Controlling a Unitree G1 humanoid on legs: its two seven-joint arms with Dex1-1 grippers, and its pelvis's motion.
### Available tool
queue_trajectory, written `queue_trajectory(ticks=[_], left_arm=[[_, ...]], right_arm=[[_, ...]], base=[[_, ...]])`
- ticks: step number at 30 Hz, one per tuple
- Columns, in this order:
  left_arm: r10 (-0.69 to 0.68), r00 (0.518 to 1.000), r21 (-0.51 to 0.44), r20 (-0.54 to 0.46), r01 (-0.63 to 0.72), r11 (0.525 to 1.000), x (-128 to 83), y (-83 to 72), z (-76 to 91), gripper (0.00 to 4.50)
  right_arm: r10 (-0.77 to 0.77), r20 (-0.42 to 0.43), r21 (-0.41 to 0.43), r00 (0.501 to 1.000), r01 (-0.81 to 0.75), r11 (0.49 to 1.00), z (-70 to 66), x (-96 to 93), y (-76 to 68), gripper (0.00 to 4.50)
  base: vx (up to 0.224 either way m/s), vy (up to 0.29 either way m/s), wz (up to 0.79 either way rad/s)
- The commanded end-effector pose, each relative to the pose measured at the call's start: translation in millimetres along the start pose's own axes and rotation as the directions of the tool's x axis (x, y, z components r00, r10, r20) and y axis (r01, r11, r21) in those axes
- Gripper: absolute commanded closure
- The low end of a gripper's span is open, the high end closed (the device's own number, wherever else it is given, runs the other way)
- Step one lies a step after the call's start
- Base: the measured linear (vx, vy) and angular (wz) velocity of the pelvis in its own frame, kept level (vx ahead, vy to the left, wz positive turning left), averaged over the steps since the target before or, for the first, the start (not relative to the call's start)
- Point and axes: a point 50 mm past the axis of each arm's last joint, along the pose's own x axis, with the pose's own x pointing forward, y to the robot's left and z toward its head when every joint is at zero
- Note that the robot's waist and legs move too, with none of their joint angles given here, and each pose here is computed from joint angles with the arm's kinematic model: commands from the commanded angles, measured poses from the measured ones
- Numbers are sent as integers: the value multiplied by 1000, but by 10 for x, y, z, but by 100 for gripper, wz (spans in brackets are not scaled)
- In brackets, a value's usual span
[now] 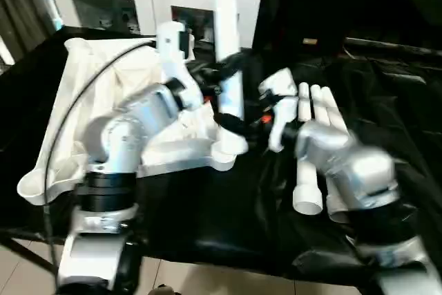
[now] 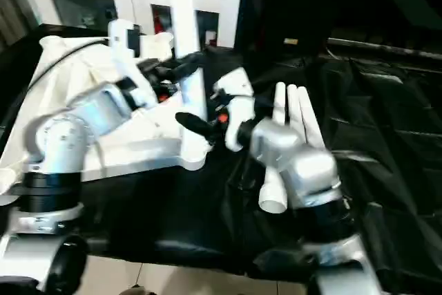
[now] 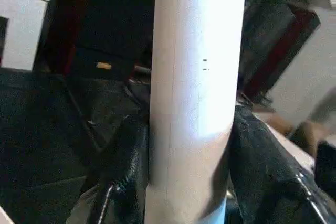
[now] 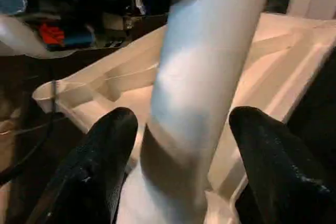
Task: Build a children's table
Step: Pick table leg
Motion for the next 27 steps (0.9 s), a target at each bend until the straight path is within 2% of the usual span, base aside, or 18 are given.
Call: queue_trajectory(ticks=[1,2,3,9,13,27], left_arm=[[-90,996,28,-6,90,996,29,-130,71,263],[-120,993,33,-11,120,992,23,-159,80,263],[-139,990,36,-15,140,990,20,-177,85,263],[-265,964,46,-31,267,963,20,-329,75,263],[-282,959,48,-29,283,958,26,-348,70,263],[-292,956,61,3,292,955,40,-369,85,263]], right_arm=[[67,-12,-7,998,-67,998,38,-70,34,88],[77,-19,-5,997,-77,997,40,-85,31,88],[79,-21,-3,997,-79,997,43,-91,27,69],[138,-58,48,989,-135,990,33,-113,26,66],[167,-75,77,983,-161,984,21,-139,29,66],[161,-44,158,986,-152,976,44,-158,-10,66]], base=[[0,0,0],[0,0,0],[0,0,0],[0,0,0],[0,0,0],[0,0,0]])
